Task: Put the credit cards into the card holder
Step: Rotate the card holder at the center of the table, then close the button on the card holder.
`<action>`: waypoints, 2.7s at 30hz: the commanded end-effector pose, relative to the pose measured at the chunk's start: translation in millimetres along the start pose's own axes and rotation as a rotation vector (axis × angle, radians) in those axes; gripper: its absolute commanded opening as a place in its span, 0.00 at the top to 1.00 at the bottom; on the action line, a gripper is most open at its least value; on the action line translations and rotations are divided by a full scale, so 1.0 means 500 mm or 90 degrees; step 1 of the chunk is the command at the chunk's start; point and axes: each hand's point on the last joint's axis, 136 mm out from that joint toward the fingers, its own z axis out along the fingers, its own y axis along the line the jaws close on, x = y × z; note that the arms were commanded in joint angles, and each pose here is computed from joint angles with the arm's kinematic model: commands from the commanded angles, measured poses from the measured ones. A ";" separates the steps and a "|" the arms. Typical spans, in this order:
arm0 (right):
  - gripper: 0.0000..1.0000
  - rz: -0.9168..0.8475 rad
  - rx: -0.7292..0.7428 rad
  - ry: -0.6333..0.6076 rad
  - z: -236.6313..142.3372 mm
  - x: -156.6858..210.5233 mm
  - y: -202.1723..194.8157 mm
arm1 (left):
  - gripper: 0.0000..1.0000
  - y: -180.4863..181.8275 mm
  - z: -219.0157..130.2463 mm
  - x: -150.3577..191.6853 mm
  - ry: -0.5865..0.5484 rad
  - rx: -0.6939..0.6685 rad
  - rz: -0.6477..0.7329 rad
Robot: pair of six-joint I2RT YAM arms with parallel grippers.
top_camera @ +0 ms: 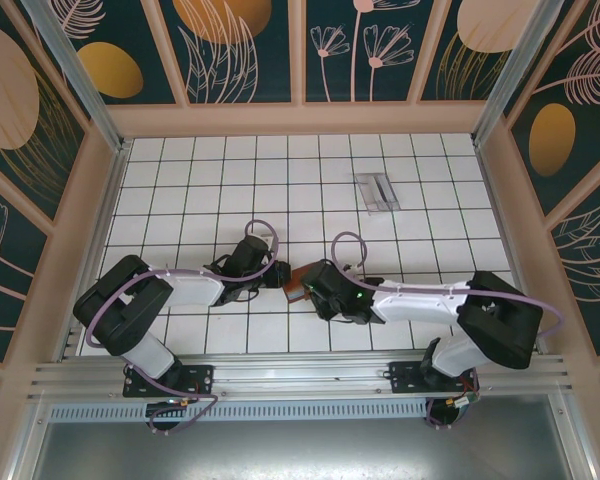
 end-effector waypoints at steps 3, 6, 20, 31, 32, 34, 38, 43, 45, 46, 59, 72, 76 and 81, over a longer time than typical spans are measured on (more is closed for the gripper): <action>0.57 -0.036 0.040 -0.006 0.022 -0.007 -0.032 | 0.69 -0.004 0.004 0.013 0.019 0.001 0.013; 0.78 -0.040 0.042 -0.027 0.015 -0.023 -0.040 | 0.67 -0.011 -0.001 0.005 0.021 0.000 0.022; 1.00 -0.373 -0.009 0.031 0.031 -0.135 0.055 | 0.63 -0.036 0.008 0.015 0.062 0.034 0.088; 0.74 -0.476 -0.047 0.088 0.038 -0.188 0.088 | 0.57 -0.029 0.032 -0.060 0.019 -0.046 0.122; 0.73 -0.471 -0.050 0.085 0.032 -0.189 0.089 | 0.57 -0.031 0.036 -0.067 0.022 -0.054 0.123; 0.72 -0.463 -0.059 0.085 0.022 -0.186 0.097 | 0.58 -0.016 0.058 -0.055 0.044 -0.071 0.117; 0.72 -0.450 -0.064 0.083 0.004 -0.185 0.100 | 0.58 -0.015 0.080 -0.046 0.059 -0.063 0.107; 0.77 -0.446 -0.065 0.079 -0.005 -0.186 0.100 | 0.59 0.001 0.097 -0.032 0.071 -0.076 0.097; 0.85 -0.444 -0.053 0.078 -0.001 -0.188 0.091 | 0.60 0.006 0.102 -0.026 0.082 -0.081 0.095; 0.89 -0.443 -0.048 0.079 0.002 -0.189 0.087 | 0.60 0.007 0.103 -0.025 0.083 -0.083 0.093; 0.79 -0.460 0.009 0.080 0.025 -0.196 0.068 | 0.61 0.026 0.102 -0.008 0.095 -0.099 0.080; 0.68 -0.474 0.001 0.037 -0.005 -0.207 0.093 | 0.63 0.026 0.109 -0.002 0.101 -0.095 0.074; 0.73 -0.476 -0.006 0.043 -0.006 -0.202 0.094 | 0.63 0.022 0.105 -0.007 0.088 -0.089 0.071; 0.70 -0.471 -0.016 0.045 -0.005 -0.199 0.098 | 0.63 0.025 0.105 -0.006 0.092 -0.095 0.070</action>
